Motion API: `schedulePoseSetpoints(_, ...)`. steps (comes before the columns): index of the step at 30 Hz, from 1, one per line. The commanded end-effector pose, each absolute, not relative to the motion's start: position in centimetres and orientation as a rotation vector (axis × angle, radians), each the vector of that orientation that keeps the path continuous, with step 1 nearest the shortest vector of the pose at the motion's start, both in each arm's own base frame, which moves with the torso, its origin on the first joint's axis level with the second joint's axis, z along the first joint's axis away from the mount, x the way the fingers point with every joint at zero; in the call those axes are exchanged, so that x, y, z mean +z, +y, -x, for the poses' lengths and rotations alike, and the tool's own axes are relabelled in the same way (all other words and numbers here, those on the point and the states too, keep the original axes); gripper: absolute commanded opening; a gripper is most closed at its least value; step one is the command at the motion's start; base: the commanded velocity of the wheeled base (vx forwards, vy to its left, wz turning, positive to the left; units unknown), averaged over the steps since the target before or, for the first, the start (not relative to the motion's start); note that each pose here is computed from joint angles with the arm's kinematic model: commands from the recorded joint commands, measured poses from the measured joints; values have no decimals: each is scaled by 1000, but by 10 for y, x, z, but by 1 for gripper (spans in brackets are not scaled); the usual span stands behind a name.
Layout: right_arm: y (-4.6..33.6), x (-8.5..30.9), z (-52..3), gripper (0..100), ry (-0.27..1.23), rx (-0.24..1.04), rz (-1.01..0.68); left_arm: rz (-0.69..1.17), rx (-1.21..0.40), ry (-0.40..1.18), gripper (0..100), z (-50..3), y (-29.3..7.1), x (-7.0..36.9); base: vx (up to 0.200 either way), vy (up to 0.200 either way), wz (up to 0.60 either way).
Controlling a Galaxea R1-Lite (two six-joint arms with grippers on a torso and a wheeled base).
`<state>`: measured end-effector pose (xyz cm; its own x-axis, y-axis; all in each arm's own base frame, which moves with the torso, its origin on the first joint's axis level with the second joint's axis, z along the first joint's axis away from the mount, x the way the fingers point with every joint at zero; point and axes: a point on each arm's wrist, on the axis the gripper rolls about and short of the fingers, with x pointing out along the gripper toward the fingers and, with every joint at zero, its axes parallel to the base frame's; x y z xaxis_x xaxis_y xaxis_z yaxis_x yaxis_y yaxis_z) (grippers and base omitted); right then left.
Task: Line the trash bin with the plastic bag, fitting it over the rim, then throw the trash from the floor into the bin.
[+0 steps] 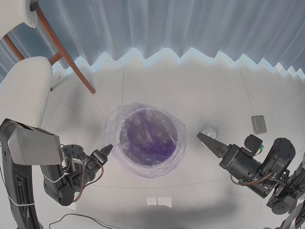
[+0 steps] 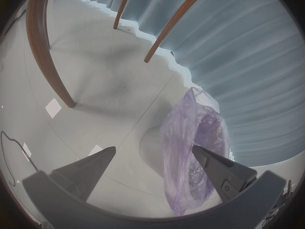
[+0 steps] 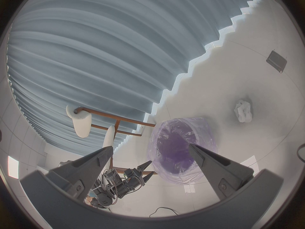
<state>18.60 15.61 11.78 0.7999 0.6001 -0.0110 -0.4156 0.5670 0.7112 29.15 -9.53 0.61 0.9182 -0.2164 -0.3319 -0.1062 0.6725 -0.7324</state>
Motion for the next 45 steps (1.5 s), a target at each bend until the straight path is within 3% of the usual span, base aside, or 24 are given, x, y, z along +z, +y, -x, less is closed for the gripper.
schedulePoseSetpoints(1, 156, 120, -186, 100, 249, 614, -766, 843, -55, 404, 100, -300, -94, 1, 0, 0, 0)
schedulePoseSetpoints(7, 156, 118, -184, 100, 257, 612, -763, 837, -51, 419, 100, -303, -95, -6, 0, 0, 0)
schedulePoseSetpoints(8, 156, 119, -184, 100, 256, 613, -763, 838, -50, 417, 0, -303, -95, -6, 0, 0, 0)
schedulePoseSetpoints(45, 157, 114, -186, 100, 273, 602, -757, 702, 77, 437, 0, -329, -104, -73, 0, 0, 0)
